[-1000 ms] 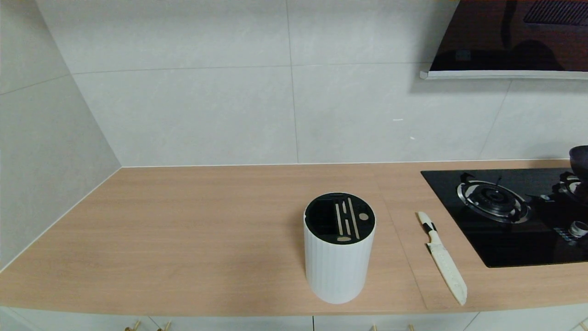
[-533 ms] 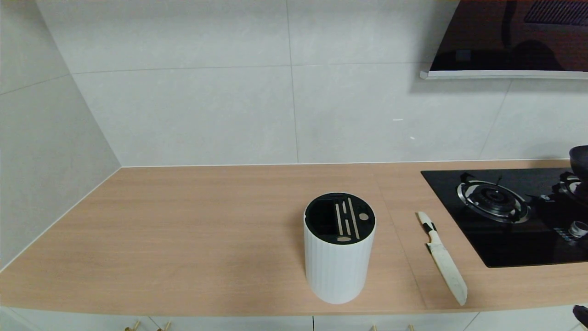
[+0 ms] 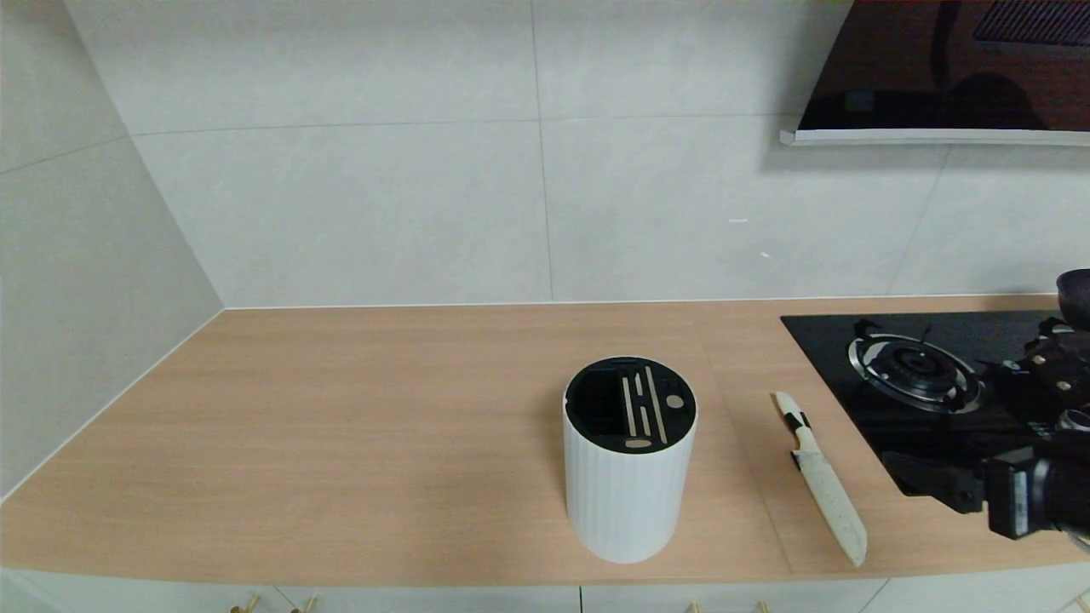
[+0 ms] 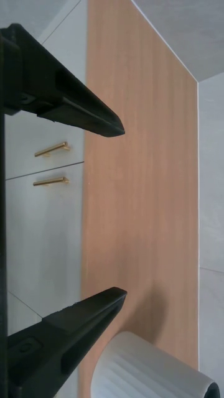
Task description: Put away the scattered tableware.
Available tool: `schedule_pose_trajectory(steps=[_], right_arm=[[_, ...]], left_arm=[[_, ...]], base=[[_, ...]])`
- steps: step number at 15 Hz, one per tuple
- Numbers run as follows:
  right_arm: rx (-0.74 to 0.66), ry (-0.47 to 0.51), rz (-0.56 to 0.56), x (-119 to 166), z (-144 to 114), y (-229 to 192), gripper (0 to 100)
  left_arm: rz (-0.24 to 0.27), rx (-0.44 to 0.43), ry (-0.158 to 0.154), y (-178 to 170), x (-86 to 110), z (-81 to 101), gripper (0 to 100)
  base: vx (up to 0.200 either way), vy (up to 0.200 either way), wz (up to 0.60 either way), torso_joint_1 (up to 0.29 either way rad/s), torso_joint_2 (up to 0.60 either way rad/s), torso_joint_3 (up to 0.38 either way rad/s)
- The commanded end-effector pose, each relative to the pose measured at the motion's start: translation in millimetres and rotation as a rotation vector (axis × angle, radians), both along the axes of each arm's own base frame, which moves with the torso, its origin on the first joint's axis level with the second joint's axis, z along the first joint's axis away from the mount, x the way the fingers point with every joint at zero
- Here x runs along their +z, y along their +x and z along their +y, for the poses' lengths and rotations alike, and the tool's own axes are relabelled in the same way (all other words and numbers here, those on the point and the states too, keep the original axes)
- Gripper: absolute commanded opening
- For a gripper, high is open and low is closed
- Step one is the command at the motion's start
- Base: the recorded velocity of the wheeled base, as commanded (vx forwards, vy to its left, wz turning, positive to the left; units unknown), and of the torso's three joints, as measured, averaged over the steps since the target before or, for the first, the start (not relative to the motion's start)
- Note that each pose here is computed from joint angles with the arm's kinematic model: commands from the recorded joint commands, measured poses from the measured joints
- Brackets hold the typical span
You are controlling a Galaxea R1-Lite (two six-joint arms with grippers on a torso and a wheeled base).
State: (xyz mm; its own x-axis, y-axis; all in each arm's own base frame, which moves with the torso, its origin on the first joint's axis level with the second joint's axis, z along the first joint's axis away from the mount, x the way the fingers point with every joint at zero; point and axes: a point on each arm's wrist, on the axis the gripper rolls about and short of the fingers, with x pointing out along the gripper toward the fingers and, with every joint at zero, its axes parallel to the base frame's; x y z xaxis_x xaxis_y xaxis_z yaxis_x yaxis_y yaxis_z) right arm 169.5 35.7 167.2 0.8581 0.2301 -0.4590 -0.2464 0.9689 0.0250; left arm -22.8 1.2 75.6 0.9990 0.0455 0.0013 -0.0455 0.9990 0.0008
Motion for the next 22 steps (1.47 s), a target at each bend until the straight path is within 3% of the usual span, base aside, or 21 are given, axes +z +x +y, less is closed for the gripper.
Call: schedule_pose_trajectory(steps=[1, 4, 5, 12, 22], right_arm=[[-0.023, -0.055, 0.088, -22, 16, 57, 100], [-0.029, -0.087, 0.156, -40, 22, 73, 100], [-0.035, -0.102, 0.198, -63, 25, 88, 100], [-0.139, -0.156, 0.241, -141, 25, 132, 100], [-0.209, -0.137, 0.174, -170, 11, 156, 100]], left_arm=[[0.000, 0.000, 0.002, 0, 0.0, 0.0, 100], [0.000, 0.000, 0.001, 0, 0.0, 0.0, 100], [0.000, 0.000, 0.001, 0, 0.0, 0.0, 100], [0.000, 0.000, 0.001, 0, 0.0, 0.0, 100], [0.000, 0.000, 0.001, 0, 0.0, 0.0, 100]], base=[[0.000, 0.000, 0.00, 0.000, 0.00, 0.000], [0.000, 0.000, 0.00, 0.000, 0.00, 0.000], [0.000, 0.000, 0.00, 0.000, 0.00, 0.000], [0.000, 0.000, 0.00, 0.000, 0.00, 0.000], [0.000, 0.000, 0.00, 0.000, 0.00, 0.000]])
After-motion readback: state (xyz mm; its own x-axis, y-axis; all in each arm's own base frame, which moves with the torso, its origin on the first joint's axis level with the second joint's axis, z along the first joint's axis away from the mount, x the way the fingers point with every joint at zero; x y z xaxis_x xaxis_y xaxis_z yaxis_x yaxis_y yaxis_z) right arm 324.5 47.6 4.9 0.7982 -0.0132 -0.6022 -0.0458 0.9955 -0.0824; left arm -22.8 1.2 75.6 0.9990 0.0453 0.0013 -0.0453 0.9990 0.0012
